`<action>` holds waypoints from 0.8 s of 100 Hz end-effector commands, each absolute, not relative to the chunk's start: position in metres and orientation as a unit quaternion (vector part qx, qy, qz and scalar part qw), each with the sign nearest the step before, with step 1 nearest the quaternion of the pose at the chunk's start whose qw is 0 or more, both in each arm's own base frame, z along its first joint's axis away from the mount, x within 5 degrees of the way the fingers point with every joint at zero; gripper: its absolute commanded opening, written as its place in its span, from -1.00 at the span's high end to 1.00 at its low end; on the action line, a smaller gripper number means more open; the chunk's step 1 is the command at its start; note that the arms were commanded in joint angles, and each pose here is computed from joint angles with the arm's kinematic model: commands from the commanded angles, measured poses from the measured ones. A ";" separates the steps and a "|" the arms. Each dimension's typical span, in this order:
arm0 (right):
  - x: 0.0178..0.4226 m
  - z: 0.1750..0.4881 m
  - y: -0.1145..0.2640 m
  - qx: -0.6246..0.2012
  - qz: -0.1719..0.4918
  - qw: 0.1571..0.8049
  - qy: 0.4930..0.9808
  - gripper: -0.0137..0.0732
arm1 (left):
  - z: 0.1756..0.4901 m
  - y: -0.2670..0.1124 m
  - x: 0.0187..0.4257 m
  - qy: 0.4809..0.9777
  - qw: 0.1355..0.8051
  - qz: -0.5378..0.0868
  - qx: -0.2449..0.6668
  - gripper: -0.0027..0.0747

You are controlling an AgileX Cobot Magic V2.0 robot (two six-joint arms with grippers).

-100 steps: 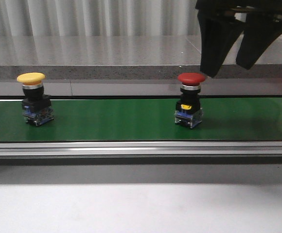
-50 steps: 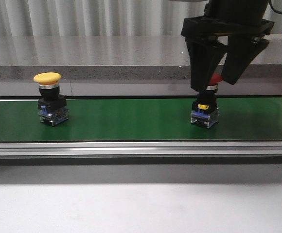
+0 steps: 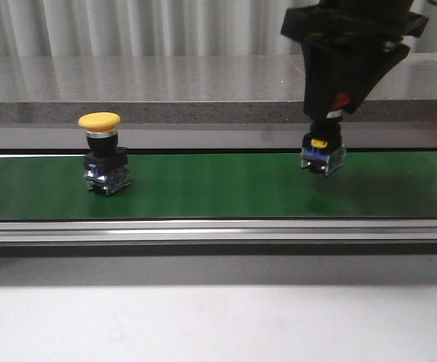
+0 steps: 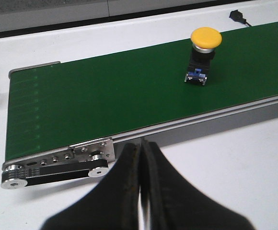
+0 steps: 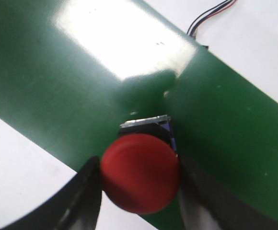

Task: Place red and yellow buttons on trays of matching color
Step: 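Lower the right gripper onto the red button at the belt end and grasp, then carry the red button into the red tray and open the right gripper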

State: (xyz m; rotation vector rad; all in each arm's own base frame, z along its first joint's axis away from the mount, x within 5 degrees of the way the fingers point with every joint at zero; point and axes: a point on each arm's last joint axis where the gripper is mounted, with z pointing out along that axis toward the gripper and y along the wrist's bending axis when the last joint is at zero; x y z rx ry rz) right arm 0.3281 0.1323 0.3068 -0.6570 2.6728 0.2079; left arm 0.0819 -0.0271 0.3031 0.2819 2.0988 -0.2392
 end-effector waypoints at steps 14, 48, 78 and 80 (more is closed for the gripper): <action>0.323 0.361 0.079 -0.128 0.049 0.287 0.948 0.26 | 0.317 -0.028 0.084 0.840 0.521 -0.105 0.112 0.98; 0.319 0.374 -0.018 0.028 0.000 0.300 0.954 0.26 | 0.317 -0.028 0.084 0.840 0.521 -0.105 0.112 0.98; 0.310 0.374 -0.097 0.175 -0.029 0.316 0.932 0.26 | 0.317 -0.028 0.084 0.840 0.521 -0.105 0.112 0.98; 0.310 0.373 -0.100 0.180 -0.030 0.316 0.931 0.26 | 0.317 -0.028 0.084 0.840 0.521 -0.105 0.112 0.98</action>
